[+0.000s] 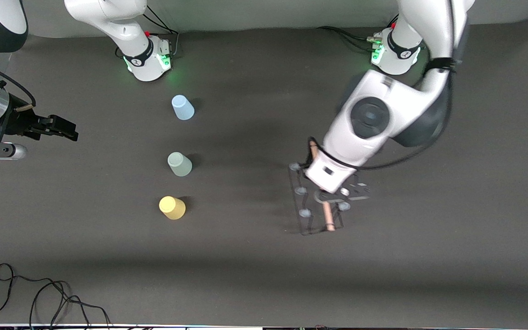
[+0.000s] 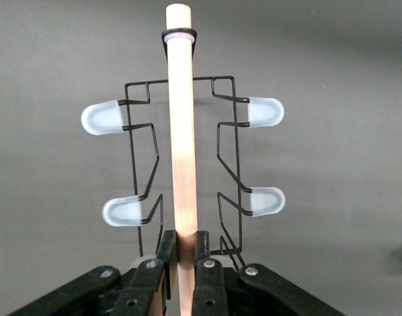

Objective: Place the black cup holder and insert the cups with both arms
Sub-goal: 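Lower the holder onto the table middle with the left gripper, then open the left gripper and withdraw while the right gripper reaches cups, then grasp the pale green cup with the right gripper, then carry the green cup to the holder and lower it onto a peg, then release the green cup and move the right gripper to the yellow cup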

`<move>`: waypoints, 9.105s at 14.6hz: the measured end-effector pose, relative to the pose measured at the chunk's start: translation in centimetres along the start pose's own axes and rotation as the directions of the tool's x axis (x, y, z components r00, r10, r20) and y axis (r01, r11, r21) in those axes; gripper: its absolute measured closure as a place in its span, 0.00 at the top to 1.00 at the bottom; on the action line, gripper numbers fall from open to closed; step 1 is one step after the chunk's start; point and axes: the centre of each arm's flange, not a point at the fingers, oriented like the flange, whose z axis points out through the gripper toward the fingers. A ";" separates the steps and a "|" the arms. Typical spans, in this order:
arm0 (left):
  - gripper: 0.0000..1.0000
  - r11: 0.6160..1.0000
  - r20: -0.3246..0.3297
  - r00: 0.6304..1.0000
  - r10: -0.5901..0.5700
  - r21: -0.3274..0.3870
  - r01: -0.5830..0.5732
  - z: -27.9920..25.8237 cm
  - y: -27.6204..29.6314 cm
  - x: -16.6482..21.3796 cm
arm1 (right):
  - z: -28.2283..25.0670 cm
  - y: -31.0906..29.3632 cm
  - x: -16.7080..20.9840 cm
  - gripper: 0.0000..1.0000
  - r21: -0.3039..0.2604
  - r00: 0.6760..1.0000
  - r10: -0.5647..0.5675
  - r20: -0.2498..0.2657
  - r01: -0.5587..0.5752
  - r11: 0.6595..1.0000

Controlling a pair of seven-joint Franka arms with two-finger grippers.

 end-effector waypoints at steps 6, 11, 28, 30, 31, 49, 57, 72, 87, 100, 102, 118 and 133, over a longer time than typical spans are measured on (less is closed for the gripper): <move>0.15 0.999 0.000 0.999 0.035 0.000 -0.035 3.8 3.9 -4.2 | 0.0 0.0 0.0 1.00 0.000 1.000 0.000 0.001 0.000 1.000; 0.15 0.999 0.001 1.000 0.032 0.008 -0.032 8.4 2.5 -5.5 | 0.1 0.1 -0.1 1.00 -0.001 1.000 0.002 0.012 -0.002 1.000; 0.15 0.994 -0.015 0.994 0.111 -0.011 -0.111 7.5 2.9 -8.9 | 2.1 -5.4 -0.8 1.00 -0.028 0.997 0.038 0.068 -0.036 0.999; 0.15 0.993 -0.008 0.993 0.114 -0.006 -0.114 8.0 2.9 -9.1 | 3.1 -6.2 -0.6 1.00 -0.036 0.996 0.037 0.086 -0.034 0.999; 0.15 0.993 -0.002 0.993 0.115 -0.002 -0.115 8.3 2.8 -9.2 | 3.5 -6.1 -0.4 1.00 -0.038 0.995 0.038 0.092 -0.035 0.999; 1.00 1.000 -0.068 0.998 0.010 -0.013 -0.011 -6.3 -7.9 0.5 | 15.9 -10.1 -0.8 1.00 -0.014 0.989 0.141 0.052 -0.140 0.990; 1.00 0.985 -0.009 0.990 0.140 0.101 -0.139 -13.0 -27.5 5.2 | 27.1 -9.9 -4.2 1.00 0.050 0.984 0.178 -0.029 -0.176 0.983; 1.00 0.983 -0.065 0.987 0.150 0.116 -0.142 -16.0 -38.1 5.0 | 37.9 -13.1 -4.0 1.00 0.052 0.968 0.252 -0.016 -0.251 0.967; 1.00 0.974 -0.002 0.980 0.198 0.113 -0.196 -18.5 -37.9 3.8 | 30.2 -19.7 -1.6 0.67 0.054 0.950 0.310 0.047 -0.312 0.948; 1.00 0.974 0.011 0.981 0.195 0.112 -0.195 -18.4 -38.1 3.7 | 22.7 -42.3 -6.4 0.67 0.177 0.870 0.491 0.043 -0.491 0.853; 1.00 0.974 0.011 0.981 0.195 0.112 -0.195 -18.4 -38.0 3.7 | 22.2 -43.2 -7.0 0.67 0.181 0.864 0.502 0.046 -0.501 0.846; 1.00 0.974 0.014 0.980 0.197 0.112 -0.197 -18.3 -37.9 3.7 | 26.3 -47.4 -10.0 0.98 0.121 0.867 0.494 0.064 -0.498 0.859; 1.00 0.973 0.013 0.979 0.203 0.112 -0.203 -18.3 -37.6 3.6 | 16.7 -25.8 7.5 1.00 0.108 0.926 0.371 0.070 -0.376 0.920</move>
